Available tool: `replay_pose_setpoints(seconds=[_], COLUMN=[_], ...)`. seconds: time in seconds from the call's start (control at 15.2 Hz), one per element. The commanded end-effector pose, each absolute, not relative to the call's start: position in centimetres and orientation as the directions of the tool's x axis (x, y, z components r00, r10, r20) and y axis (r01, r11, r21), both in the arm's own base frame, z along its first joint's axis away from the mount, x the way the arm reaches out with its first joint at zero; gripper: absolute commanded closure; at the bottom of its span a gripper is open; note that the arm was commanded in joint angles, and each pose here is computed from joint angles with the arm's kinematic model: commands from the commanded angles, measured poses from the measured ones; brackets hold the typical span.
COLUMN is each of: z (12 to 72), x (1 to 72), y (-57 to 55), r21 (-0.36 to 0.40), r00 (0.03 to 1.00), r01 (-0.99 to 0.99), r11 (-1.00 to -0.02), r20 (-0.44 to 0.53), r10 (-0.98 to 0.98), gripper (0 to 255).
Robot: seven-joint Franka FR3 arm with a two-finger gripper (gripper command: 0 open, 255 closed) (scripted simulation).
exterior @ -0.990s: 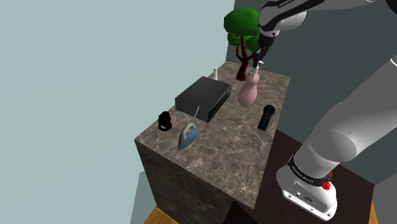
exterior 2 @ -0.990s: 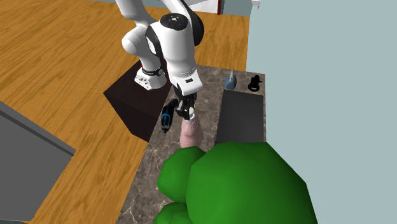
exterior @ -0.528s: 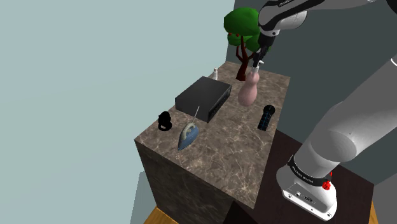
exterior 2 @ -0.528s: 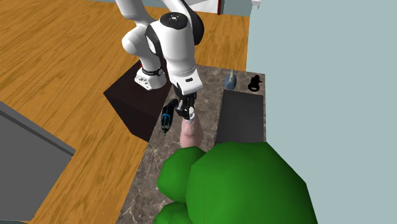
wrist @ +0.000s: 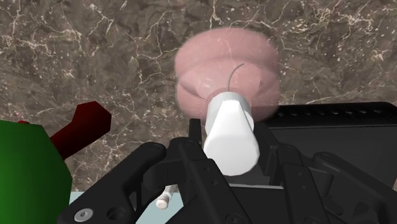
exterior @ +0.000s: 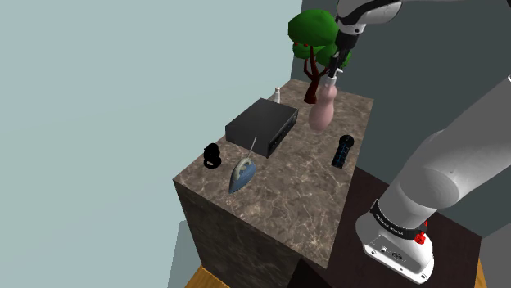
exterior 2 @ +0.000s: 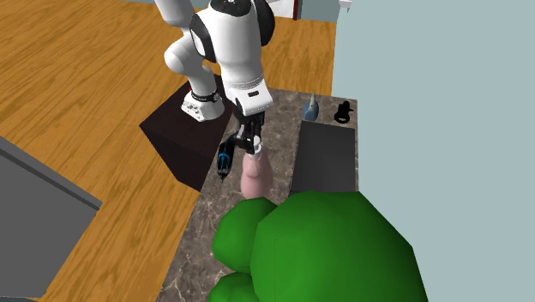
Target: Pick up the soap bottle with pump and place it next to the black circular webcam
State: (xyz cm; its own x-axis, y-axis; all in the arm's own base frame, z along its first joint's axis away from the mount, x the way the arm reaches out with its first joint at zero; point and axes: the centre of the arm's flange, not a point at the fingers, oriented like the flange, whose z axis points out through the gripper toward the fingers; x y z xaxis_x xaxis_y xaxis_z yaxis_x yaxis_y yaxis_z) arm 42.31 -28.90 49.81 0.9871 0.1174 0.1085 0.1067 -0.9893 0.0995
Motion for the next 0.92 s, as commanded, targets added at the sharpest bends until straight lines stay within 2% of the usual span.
replay_pose_setpoints(seconds=[0.0,0.86], z=[50.9,57.8], x=[42.4,42.4], y=[-28.8,-28.8], r21=[0.1,0.1], r00=[0.987,0.987], r01=[0.107,0.107], r11=[-0.989,-0.989], r20=[0.109,0.109], r10=[0.117,0.117], gripper=[255,255])
